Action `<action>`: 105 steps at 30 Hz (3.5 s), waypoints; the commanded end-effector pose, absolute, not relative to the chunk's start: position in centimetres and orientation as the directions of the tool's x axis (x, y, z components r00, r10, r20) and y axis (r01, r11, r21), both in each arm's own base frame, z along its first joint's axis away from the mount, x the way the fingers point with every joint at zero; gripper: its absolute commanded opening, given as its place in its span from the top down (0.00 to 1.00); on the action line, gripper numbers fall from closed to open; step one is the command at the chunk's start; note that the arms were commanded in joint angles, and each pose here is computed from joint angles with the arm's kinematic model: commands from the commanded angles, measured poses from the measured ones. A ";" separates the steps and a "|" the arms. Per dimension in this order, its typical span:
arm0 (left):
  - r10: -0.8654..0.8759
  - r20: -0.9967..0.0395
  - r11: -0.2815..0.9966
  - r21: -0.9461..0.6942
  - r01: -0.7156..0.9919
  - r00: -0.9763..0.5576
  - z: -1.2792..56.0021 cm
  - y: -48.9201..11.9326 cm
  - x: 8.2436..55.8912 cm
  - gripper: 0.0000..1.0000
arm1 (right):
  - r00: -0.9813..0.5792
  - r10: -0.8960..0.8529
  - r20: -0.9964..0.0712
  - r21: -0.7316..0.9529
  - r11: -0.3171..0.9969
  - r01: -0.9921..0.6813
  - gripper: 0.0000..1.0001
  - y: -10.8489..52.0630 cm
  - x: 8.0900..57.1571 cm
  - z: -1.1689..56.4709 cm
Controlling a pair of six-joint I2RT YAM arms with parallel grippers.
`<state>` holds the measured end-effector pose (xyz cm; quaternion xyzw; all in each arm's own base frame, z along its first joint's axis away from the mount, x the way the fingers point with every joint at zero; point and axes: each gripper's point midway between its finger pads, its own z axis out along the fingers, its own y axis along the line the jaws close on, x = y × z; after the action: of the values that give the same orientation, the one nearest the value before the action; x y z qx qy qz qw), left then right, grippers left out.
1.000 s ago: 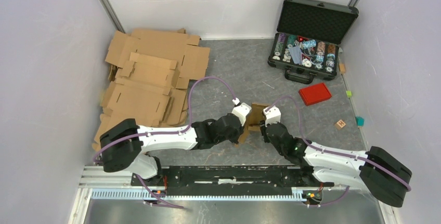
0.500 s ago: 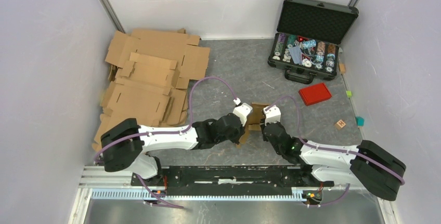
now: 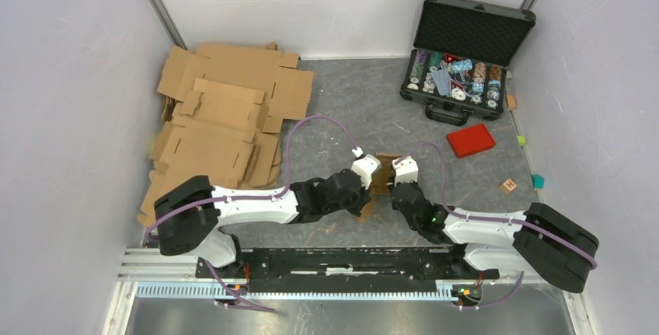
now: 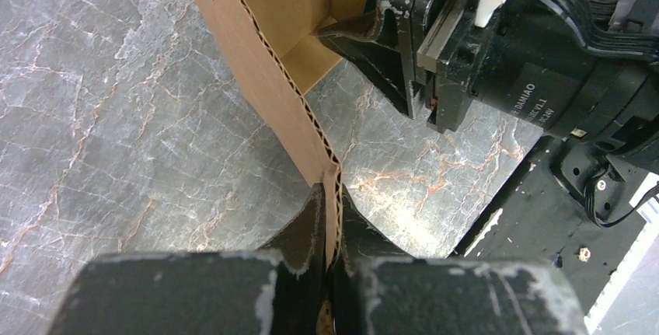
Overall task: Fold the paper box
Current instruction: Fold the paper box at the center of the board.
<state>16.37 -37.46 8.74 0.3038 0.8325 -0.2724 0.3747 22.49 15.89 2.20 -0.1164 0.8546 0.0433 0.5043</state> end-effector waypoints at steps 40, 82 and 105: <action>0.327 -0.764 0.632 -0.261 0.730 -0.556 9.8 -38.9 15.3 0.92 | -0.466 -0.086 -0.881 0.074 0.946 -0.315 0.73 17.6 21.4 3.3; 0.558 -0.575 0.670 -0.113 0.733 -0.598 11.1 -35.7 17.3 0.93 | -0.392 -0.084 -0.916 0.077 0.922 -0.379 0.02 17.4 21.2 11.4; 0.548 -0.535 0.694 -0.138 0.707 -0.643 11.3 -34.3 18.2 0.93 | -0.488 -0.065 -0.870 0.128 0.927 -0.351 0.02 17.2 20.6 8.3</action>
<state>17.89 -34.01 10.73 0.3513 0.8936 -0.1677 0.2237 20.58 17.25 8.78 -0.1521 0.8479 0.1350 0.4896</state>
